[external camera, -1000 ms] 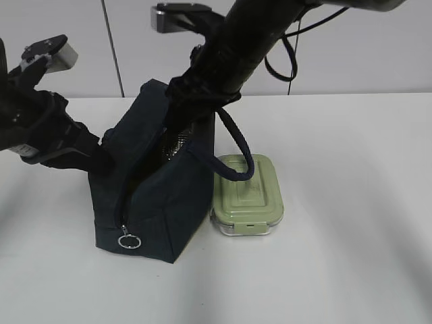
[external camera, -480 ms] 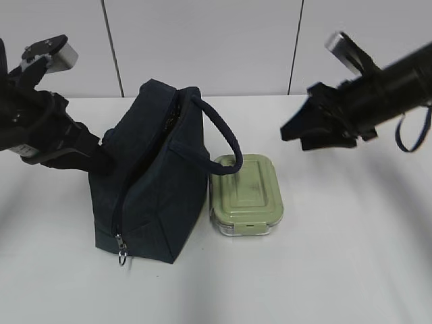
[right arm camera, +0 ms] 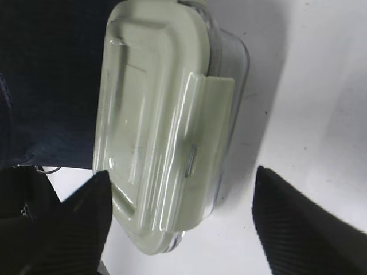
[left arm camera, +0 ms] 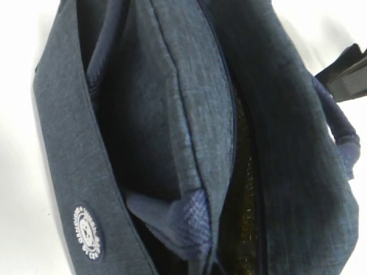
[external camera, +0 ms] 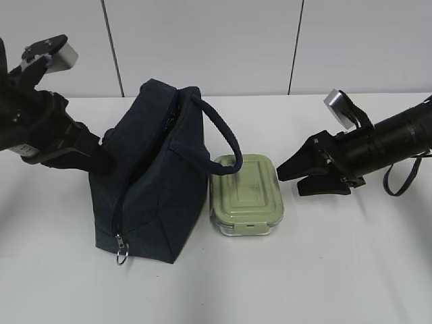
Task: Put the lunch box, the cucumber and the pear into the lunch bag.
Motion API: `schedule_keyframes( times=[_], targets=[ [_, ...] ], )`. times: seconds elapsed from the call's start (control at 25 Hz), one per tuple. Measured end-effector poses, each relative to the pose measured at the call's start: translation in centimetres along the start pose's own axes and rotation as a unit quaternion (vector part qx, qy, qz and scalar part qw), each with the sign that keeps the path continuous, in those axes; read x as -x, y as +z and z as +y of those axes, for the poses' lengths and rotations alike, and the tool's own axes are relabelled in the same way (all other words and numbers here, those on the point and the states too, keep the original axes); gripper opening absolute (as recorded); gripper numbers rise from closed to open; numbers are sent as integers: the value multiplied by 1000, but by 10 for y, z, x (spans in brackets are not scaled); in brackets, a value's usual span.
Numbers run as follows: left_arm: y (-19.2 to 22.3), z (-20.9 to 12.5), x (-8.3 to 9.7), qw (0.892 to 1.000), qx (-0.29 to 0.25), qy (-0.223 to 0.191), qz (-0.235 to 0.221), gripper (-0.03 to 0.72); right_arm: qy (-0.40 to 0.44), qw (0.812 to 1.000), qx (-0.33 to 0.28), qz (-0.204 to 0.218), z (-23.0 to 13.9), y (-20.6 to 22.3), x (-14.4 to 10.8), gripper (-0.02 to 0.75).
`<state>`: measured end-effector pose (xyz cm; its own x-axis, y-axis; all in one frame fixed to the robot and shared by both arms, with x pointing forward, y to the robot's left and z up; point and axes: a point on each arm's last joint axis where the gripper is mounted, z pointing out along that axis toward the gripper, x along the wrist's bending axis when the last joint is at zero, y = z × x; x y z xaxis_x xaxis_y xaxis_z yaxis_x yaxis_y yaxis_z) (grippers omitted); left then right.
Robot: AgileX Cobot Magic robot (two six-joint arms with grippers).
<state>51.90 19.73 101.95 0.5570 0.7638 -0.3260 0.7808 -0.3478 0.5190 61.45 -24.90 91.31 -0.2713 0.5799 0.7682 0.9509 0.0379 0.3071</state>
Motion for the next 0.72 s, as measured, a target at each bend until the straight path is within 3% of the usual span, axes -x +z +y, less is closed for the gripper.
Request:
schedule_keyframes(
  times=[0.72],
  targets=[
    [0, 0, 0, 1000, 0, -2, -1, -15, -8, 999, 26, 28, 1, 13, 13, 596]
  ],
)
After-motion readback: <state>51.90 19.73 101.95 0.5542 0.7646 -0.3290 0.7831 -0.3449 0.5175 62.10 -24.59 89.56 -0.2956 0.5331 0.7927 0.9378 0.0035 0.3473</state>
